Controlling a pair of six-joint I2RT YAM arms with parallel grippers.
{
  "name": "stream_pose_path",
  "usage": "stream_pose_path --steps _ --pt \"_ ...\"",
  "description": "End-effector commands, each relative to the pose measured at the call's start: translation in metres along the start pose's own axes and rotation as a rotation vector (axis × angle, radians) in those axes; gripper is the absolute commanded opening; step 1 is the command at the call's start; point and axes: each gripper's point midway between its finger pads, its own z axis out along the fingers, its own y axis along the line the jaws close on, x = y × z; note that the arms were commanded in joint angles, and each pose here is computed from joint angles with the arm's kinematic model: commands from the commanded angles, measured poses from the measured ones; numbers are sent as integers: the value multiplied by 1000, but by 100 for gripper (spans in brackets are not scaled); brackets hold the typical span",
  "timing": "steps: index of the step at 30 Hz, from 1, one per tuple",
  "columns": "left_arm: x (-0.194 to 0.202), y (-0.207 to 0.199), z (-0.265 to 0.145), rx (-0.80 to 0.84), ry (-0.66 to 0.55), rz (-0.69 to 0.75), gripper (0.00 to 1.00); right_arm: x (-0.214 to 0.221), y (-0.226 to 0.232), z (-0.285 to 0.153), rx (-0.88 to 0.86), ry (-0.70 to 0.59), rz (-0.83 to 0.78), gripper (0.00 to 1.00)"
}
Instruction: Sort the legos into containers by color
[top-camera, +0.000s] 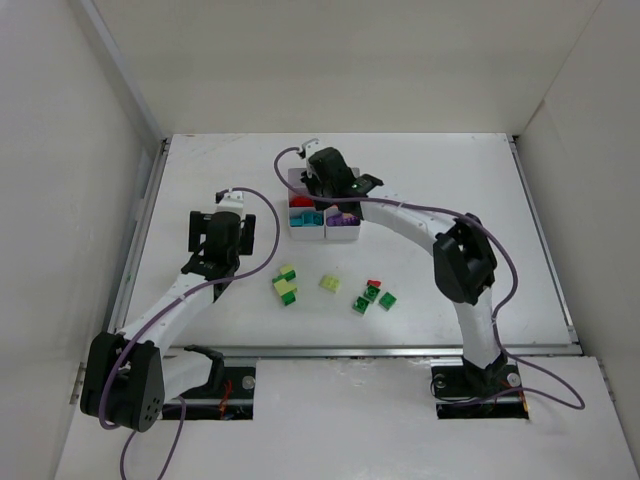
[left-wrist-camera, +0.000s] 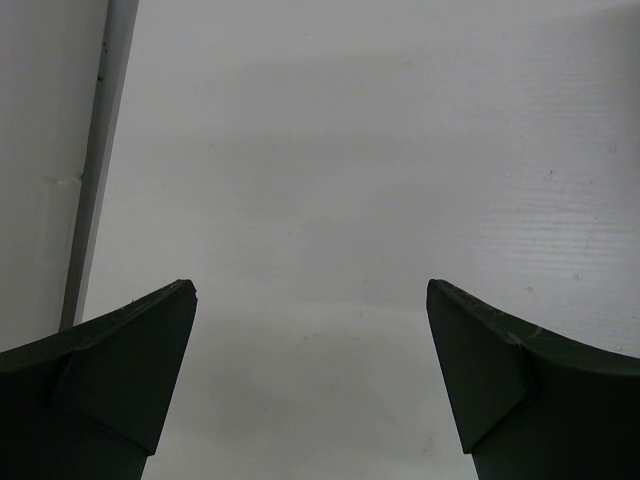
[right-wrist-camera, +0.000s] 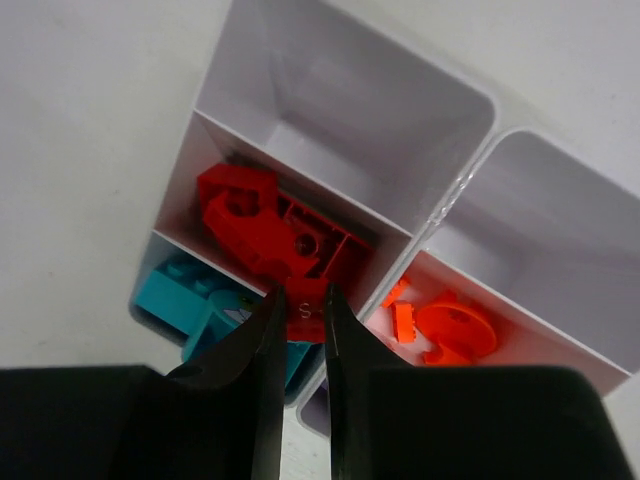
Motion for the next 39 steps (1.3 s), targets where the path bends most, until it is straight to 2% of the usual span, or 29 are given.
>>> stream_pose_path --steps 1,3,4,5,7,8,10,12,18,21,23,24,25,27,32,35,39 --pt "-7 4 -4 -5 -26 -26 100 -29 1 -5 13 -65 -5 0" --pt "-7 3 -4 -4 -26 -35 100 -29 1 -5 13 -65 -5 0" --pt "-7 3 -4 -4 -26 -35 100 -29 1 -5 13 -65 -5 5" --pt "-7 3 -4 -4 -26 -35 100 -25 1 -1 13 -56 -6 15" --pt "-3 3 -3 -4 -18 -30 100 -25 1 -1 13 -56 -6 23" --pt "-3 3 -3 -4 -18 -30 100 -25 1 -1 13 -56 -6 36" --pt "-3 3 -3 -4 -18 -30 100 -29 2 -2 13 -64 -5 53" --pt "-3 3 -3 -4 -18 -30 100 -25 1 -3 15 -47 -19 66" --pt "-3 3 -3 -4 -18 -30 100 -43 -5 -23 30 -85 -20 69" --pt "-1 2 -2 -4 -10 -26 100 -61 -10 -55 29 -121 -44 69" --pt "-1 2 -2 -4 -10 -26 100 -51 -14 -80 23 -92 -71 71" --pt "-1 2 -2 -4 -10 -26 100 -41 -18 -88 35 -67 -76 71" --pt "-1 2 -2 -4 -10 -26 100 -4 -22 -89 40 33 -95 71" --pt "-1 2 -2 -4 -10 -26 100 25 -24 -108 30 102 -80 71" --pt "-1 -2 1 7 -12 -26 100 150 -15 -130 -88 404 -17 72" --pt "-1 -3 3 7 -12 -26 100 178 -20 -133 -101 492 128 72" --pt "3 -5 3 16 -5 -22 100 202 -21 -129 -88 568 169 77"
